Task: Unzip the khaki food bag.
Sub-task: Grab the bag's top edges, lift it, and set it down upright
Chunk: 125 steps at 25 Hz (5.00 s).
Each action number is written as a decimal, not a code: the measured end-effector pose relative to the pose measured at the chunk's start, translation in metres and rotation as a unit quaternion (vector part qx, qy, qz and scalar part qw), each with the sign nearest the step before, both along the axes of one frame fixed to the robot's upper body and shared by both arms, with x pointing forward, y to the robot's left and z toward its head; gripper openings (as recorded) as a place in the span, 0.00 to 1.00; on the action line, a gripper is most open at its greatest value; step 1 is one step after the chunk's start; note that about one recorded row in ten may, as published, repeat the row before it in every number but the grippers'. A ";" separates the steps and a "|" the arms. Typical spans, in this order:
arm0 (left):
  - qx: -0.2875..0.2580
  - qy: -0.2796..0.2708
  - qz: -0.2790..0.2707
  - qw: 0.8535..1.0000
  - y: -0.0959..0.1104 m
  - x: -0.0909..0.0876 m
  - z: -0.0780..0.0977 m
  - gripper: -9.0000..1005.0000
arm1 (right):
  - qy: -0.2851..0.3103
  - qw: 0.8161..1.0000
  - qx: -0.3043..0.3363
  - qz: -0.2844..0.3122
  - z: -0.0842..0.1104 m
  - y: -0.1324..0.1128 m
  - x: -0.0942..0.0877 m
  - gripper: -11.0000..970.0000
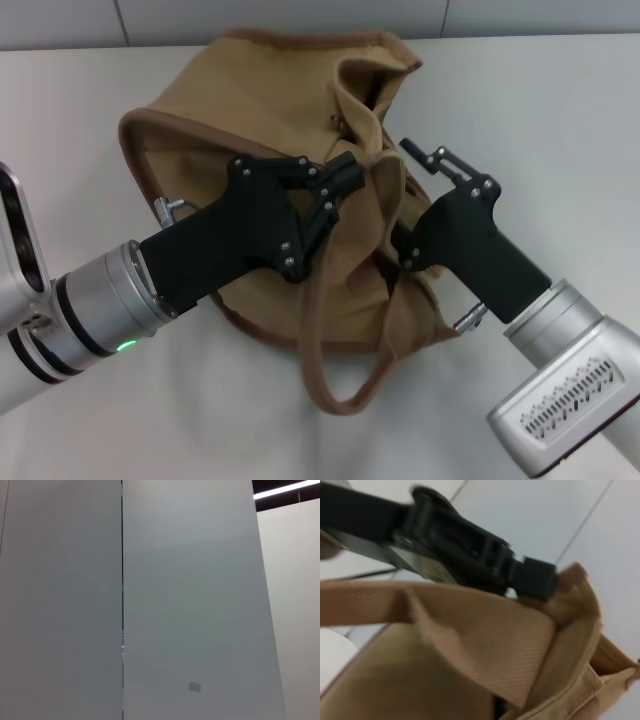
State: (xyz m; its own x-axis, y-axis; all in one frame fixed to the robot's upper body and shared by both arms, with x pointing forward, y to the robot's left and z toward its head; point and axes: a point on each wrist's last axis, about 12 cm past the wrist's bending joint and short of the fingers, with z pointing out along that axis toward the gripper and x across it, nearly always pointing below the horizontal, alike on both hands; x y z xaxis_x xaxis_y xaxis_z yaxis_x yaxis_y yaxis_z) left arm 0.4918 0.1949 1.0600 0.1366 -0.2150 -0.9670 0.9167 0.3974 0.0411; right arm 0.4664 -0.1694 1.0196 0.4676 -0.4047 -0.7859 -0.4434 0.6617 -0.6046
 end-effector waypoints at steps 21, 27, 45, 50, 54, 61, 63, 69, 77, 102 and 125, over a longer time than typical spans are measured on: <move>0.001 -0.002 0.000 1.000 0.000 0.000 0.000 0.08 | -0.023 0.999 0.034 0.008 0.006 -0.004 -0.011 0.50; 0.003 -0.002 0.001 1.000 -0.001 0.000 0.000 0.08 | -0.016 1.000 0.021 -0.015 -0.002 -0.018 -0.018 0.50; -0.017 -0.011 0.005 1.000 -0.001 0.004 0.006 0.09 | -0.016 1.000 0.013 0.007 -0.002 -0.013 -0.018 0.50; -0.025 -0.018 0.000 1.000 -0.003 0.007 0.010 0.09 | -0.018 1.000 0.010 0.022 -0.002 -0.010 -0.020 0.49; -0.027 -0.021 -0.005 0.999 -0.005 0.008 0.012 0.09 | -0.020 0.999 0.012 0.022 -0.001 -0.009 -0.018 0.49; -0.028 -0.017 -0.013 0.999 -0.008 0.007 0.012 0.09 | -0.025 0.999 0.018 0.030 0.003 -0.003 -0.014 0.49; -0.026 -0.017 -0.017 0.999 -0.008 0.006 0.012 0.09 | -0.026 0.999 0.021 0.030 0.005 -0.002 -0.012 0.49; -0.027 -0.016 -0.018 0.999 -0.009 0.006 0.012 0.10 | -0.029 0.999 0.027 0.028 0.007 -0.001 -0.010 0.49; -0.026 -0.015 -0.017 0.999 -0.009 0.006 0.011 0.10 | -0.029 0.999 0.032 0.023 0.008 -0.001 -0.009 0.49; -0.026 -0.012 -0.015 0.999 -0.008 0.004 0.010 0.11 | -0.026 0.999 0.038 0.020 0.007 -0.002 -0.011 0.07; -0.099 -0.012 0.089 0.991 0.010 0.006 0.015 0.12 | -0.006 0.998 0.037 -0.052 -0.007 -0.033 -0.030 0.06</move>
